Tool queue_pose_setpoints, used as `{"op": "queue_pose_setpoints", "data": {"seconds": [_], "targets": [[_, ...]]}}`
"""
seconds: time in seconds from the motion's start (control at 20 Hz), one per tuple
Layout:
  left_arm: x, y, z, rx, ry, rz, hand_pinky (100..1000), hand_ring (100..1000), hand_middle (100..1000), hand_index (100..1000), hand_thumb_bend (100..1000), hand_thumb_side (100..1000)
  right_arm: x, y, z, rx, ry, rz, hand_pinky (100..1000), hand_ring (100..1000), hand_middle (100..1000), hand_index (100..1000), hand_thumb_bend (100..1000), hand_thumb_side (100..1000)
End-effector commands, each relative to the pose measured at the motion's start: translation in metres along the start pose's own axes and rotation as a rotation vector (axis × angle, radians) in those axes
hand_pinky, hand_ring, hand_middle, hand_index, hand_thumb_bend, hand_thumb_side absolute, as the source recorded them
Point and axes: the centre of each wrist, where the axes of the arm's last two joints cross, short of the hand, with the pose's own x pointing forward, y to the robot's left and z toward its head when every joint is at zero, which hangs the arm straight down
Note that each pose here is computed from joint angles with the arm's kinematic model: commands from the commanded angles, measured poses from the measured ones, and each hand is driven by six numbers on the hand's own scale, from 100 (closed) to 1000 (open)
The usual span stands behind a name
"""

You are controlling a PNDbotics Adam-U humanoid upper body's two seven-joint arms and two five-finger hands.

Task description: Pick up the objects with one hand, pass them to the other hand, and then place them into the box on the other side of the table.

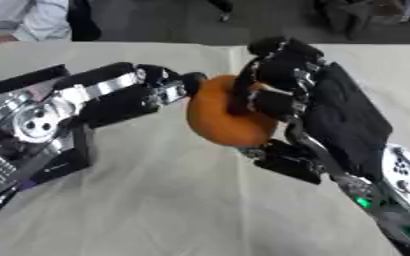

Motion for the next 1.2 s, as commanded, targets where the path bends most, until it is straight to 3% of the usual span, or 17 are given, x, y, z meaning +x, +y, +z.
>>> {"op": "queue_pose_setpoints", "data": {"seconds": [0.05, 0.4, 0.85, 1.15, 1.2], "targets": [[-0.004, 0.014, 0.011, 0.028, -0.039, -0.010, 954, 874, 820, 884, 1000, 1000, -0.001, -0.008, -0.005, -0.028, -0.024, 0.021, 720, 552, 482, 463, 100, 100], [-0.010, 0.014, 0.014, -0.002, -0.150, -0.040, 954, 877, 821, 888, 1000, 1000, -0.001, -0.009, -0.006, -0.063, -0.035, 0.016, 717, 551, 480, 461, 100, 100], [-0.005, 0.010, 0.010, -0.053, -0.197, -0.124, 953, 883, 824, 899, 990, 1000, -0.001, -0.009, -0.010, -0.090, -0.047, 0.014, 717, 541, 479, 460, 100, 100], [0.003, 0.004, 0.004, -0.072, -0.195, -0.154, 952, 882, 825, 901, 726, 1000, 0.002, -0.008, -0.015, -0.097, -0.045, 0.017, 716, 533, 480, 462, 100, 100], [0.005, 0.003, 0.003, -0.072, -0.198, -0.154, 952, 882, 825, 901, 721, 1000, 0.003, -0.008, -0.015, -0.098, -0.046, 0.015, 716, 532, 480, 462, 100, 100]]}}
